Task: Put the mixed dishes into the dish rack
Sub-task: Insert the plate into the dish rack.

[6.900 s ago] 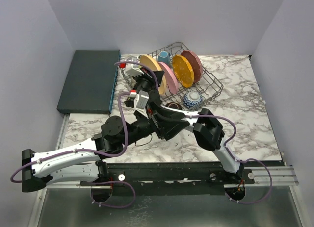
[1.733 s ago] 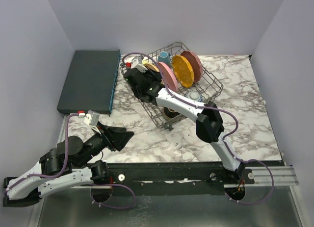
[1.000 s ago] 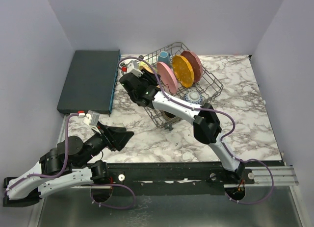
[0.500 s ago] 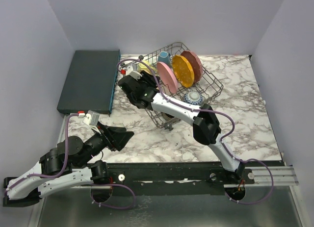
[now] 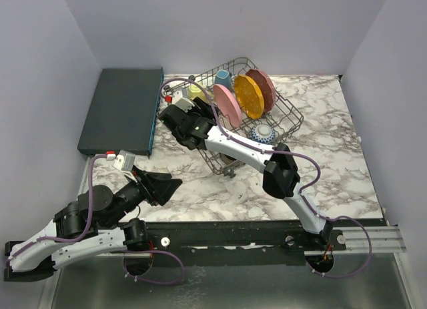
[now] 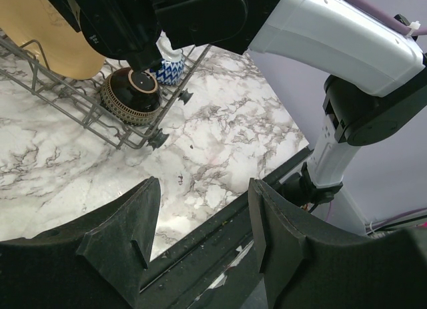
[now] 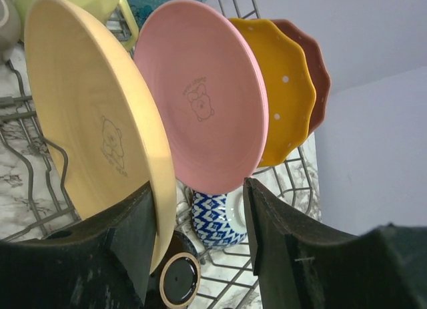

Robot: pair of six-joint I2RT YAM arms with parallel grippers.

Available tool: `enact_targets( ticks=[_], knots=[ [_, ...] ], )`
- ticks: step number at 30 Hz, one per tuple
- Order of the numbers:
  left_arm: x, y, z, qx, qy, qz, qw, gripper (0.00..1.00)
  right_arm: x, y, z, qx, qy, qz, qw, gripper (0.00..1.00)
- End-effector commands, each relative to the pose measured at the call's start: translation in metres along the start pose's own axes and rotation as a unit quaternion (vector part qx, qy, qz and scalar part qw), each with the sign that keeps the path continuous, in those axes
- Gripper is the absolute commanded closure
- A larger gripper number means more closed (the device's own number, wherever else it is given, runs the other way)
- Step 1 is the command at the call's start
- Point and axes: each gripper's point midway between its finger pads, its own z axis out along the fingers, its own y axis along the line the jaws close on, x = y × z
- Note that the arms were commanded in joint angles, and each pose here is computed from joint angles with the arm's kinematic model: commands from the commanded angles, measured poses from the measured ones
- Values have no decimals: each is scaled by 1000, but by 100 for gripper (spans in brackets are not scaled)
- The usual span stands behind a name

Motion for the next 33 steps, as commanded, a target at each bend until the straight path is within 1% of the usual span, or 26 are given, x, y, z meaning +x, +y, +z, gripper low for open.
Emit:
enact_targets(
  ticks=[1,11,17,28,33],
  knots=[
    [0,7,1,-18,-1,4,1000,39,6,7,-7,-24,13,19,999,43],
    [2,8,2,-23,2,6,1000,39,14,13,-17,-71,35,56,995,41],
    [2,9,3,-25,2,7,1000,39,10,8,-22,-74,32,63,995,41],
    [2,9,3,-29,3,9,1000,39,-1,3,-41,-121,24,103,987,40],
    [2,10,3,-31,3,9,999,39,0,-1,-49,-139,27,119,983,38]
  ],
)
